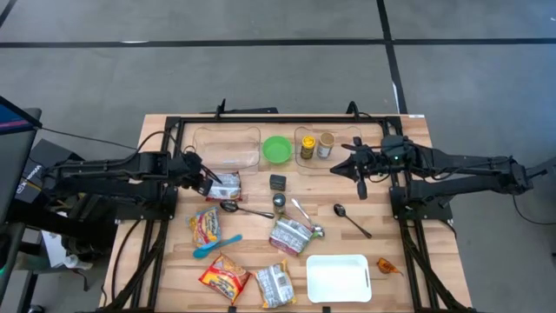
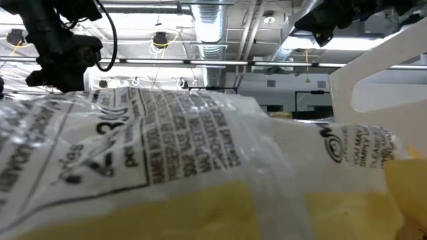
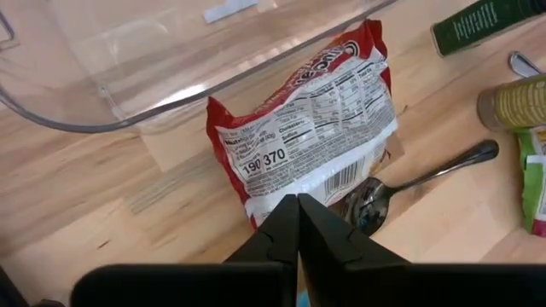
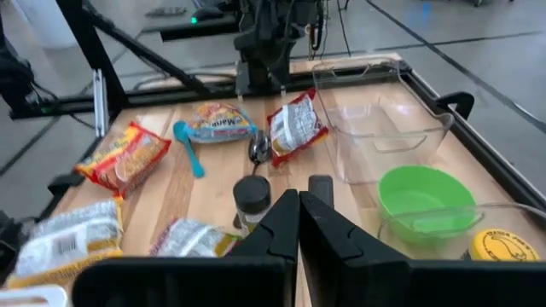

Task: Pick & Place Food Item
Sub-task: Put the red noodle pack in the left transparent bin

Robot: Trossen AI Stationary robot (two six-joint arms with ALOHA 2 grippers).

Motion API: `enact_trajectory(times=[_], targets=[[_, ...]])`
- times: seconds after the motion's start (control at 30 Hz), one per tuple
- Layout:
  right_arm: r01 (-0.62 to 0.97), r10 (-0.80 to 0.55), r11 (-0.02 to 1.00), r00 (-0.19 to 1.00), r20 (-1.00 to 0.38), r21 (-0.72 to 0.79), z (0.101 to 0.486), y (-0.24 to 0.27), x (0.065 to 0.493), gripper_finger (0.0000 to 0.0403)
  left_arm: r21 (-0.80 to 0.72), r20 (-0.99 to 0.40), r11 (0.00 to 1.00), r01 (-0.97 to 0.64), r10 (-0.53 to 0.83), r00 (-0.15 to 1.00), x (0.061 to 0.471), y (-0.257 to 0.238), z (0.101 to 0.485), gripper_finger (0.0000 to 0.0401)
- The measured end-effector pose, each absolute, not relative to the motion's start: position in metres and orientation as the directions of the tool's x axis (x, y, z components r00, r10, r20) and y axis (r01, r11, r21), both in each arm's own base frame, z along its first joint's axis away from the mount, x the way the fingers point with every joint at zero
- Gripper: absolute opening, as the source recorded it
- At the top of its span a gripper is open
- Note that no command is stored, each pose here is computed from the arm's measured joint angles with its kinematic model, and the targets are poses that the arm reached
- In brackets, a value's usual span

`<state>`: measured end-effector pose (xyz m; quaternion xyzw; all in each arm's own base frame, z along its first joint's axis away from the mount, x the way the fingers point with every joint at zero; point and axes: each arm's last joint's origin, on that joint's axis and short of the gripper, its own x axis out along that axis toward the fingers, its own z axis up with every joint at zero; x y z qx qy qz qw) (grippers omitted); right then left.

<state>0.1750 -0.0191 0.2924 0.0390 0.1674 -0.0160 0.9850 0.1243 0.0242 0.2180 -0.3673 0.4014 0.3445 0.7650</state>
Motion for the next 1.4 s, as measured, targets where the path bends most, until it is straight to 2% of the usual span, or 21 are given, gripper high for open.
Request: enact_trajectory(times=[0.27,0.5,0.83,1.17,1.4], targets=[[0.041,-0.018,0.997,0.946,-0.325,0.065,0.293,-0.019,0.175,0.0005,-0.240,-0.869,0.516,-0.822,0.263,0.419,0.123,0.025,0.214,0.0016],[0.038,-0.017,0.998,0.939,-0.343,0.056,0.290,-0.019,0.178,0.0005,-0.186,-0.894,0.521,-0.833,0.263,0.363,0.118,0.025,0.195,0.0079],[0.038,-0.015,0.998,0.930,-0.366,0.054,0.286,-0.020,0.183,0.0005,-0.170,-0.868,0.512,-0.842,0.328,0.374,0.120,0.027,0.196,0.0147],[0.035,-0.012,0.998,0.930,-0.366,0.055,0.286,-0.020,0.183,0.0005,-0.201,-0.851,0.514,-0.834,0.330,0.408,0.123,0.027,0.181,0.0152],[0.037,-0.012,0.997,0.930,-0.366,0.063,0.286,-0.020,0.183,0.0005,-0.189,-0.860,0.502,-0.844,0.330,0.388,0.120,0.028,0.168,0.0151]])
